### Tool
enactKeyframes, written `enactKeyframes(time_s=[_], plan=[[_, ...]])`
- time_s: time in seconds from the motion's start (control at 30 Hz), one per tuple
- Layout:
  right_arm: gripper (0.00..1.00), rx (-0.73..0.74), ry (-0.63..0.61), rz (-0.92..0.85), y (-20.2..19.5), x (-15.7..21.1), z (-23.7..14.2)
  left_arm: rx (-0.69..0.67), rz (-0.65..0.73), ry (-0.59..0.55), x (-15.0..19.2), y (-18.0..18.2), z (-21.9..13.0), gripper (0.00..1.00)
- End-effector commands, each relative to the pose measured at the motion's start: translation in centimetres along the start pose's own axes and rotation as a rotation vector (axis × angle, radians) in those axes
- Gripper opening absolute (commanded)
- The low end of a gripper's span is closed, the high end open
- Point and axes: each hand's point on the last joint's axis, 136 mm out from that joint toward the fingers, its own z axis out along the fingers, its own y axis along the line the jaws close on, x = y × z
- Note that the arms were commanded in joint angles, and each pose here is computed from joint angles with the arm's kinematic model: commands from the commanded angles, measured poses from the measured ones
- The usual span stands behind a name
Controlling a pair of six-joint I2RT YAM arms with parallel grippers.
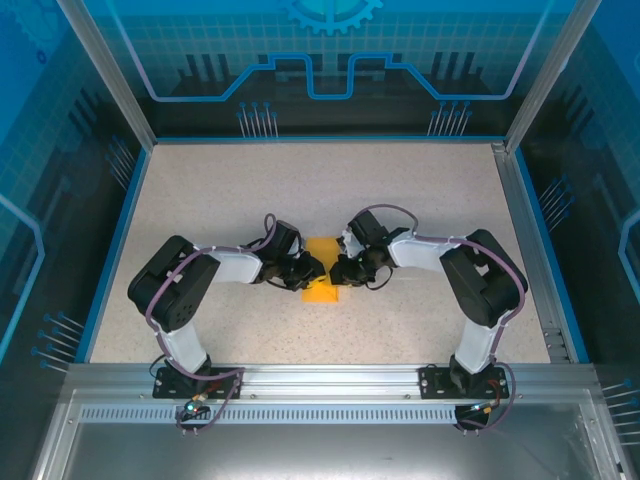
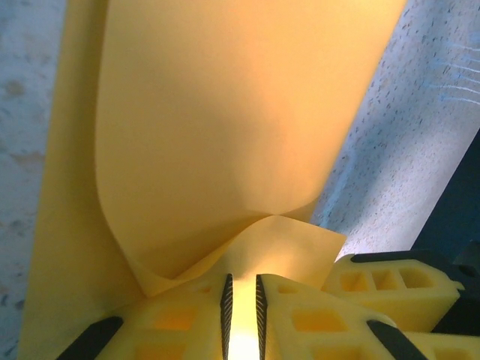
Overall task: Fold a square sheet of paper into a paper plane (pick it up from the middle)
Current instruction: Fold the triangle a second time at the center of the table.
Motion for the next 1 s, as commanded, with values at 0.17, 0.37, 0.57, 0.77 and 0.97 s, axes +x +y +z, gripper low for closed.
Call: enactKeyframes(time_s=[0.17, 0.37, 0.57, 0.77, 0.97], plan=[[0.10, -0.006, -0.021, 0.054, -1.4, -0.4, -0.6, 0.049, 0.032, -0.021, 0.1, -1.5, -0.9, 0.26], [0.08, -0.034, -0.019, 0.058, -1.2, -0.7, -0.3, 0.053, 0.035, -0.015, 0.2, -1.5, -0.7, 0.26], [0.08, -0.031, -0.030, 0.067, -1.4, -0.9, -0.3, 0.066, 0.044, -0.014, 0.3, -1.7, -0.8, 0.29], [0.07, 0.000, -0.025, 0.081, -2.2, -0.9, 0.0, 0.098, 0.062, -0.010, 0.4, -2.6, -1.1, 0.34], [0.07, 0.005, -0.023, 0.082, -2.4, -0.8, 0.1, 0.125, 0.084, -0.014, 0.5, -3.3, -1.5, 0.39]])
